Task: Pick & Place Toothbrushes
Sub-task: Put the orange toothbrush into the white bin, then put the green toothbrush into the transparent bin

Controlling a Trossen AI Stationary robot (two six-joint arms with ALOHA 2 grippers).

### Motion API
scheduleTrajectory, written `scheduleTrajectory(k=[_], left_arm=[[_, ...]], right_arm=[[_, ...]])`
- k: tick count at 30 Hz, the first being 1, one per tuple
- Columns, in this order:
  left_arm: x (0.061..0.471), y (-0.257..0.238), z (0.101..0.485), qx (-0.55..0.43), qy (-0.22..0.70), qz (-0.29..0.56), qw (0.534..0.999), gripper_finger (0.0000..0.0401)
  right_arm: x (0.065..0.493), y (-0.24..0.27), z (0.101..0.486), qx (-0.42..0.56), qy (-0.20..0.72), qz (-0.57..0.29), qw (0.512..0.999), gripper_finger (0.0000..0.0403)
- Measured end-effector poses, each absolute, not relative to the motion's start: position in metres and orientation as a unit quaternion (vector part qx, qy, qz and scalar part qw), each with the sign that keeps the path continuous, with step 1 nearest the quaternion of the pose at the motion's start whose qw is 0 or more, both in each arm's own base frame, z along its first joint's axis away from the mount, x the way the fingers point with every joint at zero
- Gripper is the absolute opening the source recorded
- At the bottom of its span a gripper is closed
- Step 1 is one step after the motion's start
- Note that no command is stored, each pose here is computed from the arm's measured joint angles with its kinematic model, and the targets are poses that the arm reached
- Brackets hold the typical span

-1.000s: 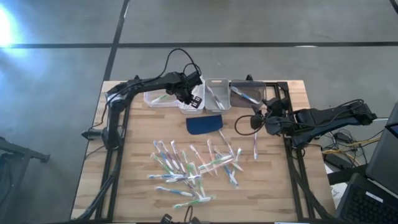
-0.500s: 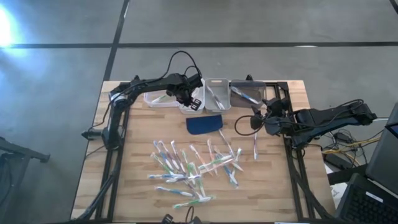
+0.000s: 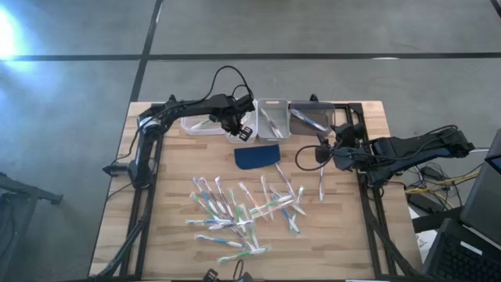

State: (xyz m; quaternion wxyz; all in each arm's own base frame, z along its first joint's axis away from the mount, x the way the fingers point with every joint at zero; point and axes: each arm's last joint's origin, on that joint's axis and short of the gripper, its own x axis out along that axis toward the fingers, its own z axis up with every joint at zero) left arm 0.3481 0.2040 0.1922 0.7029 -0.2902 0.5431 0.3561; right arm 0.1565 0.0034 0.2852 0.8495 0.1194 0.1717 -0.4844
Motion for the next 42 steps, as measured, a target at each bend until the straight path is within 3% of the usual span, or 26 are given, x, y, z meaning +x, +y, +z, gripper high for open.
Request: scheduleTrajectory(k=[14,27,42], left_arm=[[0.349,0.204,0.192,-0.282,0.545,0.350,0.708,0.0095],[0.350,0.205,0.205,-0.278,0.543,0.346,0.713,0.0161],[0.351,0.203,0.244,-0.266,0.561,0.330,0.711,0.0168]], right_arm=[[0.156,0.003,0.285,0.119,0.172,-0.484,0.850,0.0249],[0.156,0.003,0.285,0.119,0.172,-0.484,0.850,0.0282],[0.156,0.003,0.284,0.118,0.174,-0.484,0.849,0.0299]])
